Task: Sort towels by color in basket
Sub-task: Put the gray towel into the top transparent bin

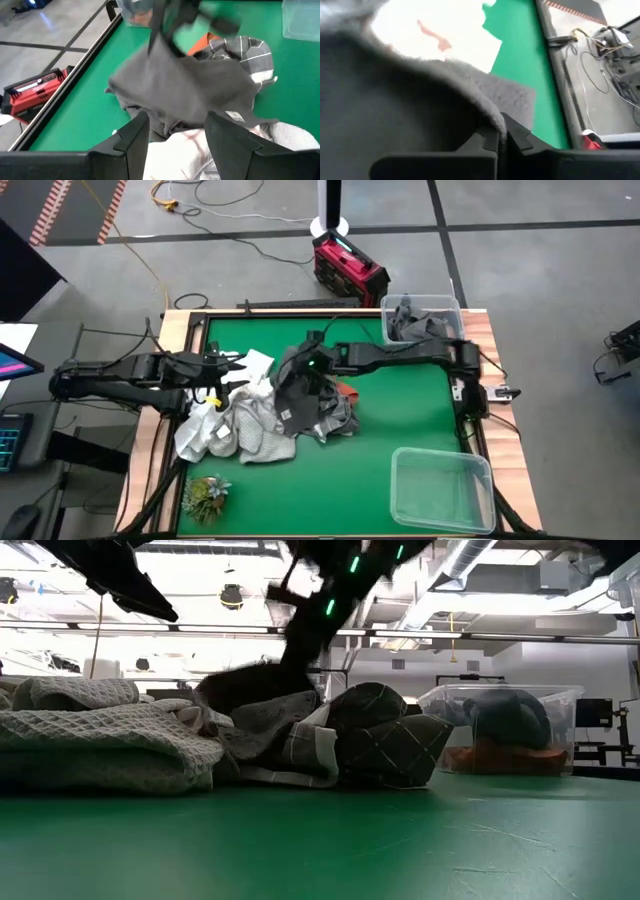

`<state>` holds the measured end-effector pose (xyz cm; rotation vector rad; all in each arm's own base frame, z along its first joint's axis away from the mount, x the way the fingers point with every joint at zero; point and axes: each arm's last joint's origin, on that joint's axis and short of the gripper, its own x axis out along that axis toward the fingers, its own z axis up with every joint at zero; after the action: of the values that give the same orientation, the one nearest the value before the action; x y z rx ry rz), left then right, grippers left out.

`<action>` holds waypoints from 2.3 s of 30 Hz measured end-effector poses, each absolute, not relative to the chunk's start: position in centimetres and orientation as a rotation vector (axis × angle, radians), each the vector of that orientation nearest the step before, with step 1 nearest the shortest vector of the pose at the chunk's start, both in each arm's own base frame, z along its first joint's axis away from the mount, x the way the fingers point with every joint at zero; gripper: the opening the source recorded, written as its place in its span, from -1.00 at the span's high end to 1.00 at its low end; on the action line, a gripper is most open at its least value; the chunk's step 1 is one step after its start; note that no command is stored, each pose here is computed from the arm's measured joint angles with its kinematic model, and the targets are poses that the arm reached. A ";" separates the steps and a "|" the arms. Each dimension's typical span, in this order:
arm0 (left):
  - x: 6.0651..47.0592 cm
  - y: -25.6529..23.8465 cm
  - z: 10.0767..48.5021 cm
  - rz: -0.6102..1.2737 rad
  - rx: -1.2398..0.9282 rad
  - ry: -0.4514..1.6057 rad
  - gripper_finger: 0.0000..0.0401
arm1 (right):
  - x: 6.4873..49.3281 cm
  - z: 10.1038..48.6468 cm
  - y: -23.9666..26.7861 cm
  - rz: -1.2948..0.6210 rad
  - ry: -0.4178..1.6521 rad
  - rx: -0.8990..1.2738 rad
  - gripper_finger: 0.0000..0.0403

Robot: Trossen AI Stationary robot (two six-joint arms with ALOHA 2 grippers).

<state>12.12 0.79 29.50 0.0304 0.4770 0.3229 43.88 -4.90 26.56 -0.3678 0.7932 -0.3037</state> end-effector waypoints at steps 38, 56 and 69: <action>12.4 0.8 30.1 0.335 0.011 0.409 0.10 | 11.6 64.2 -4.3 -1.257 -0.398 -0.545 0.90; 13.1 0.6 30.1 0.251 -0.065 0.342 0.10 | 11.7 64.0 -7.6 -1.686 -0.205 -0.431 0.89; 20.5 1.6 27.3 0.256 0.092 0.003 0.10 | 19.7 58.4 -8.4 -1.416 0.248 -0.484 0.90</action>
<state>20.51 1.62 27.34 0.0924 0.0026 0.2562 19.66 -8.44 58.41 -0.4835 0.2477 -1.4157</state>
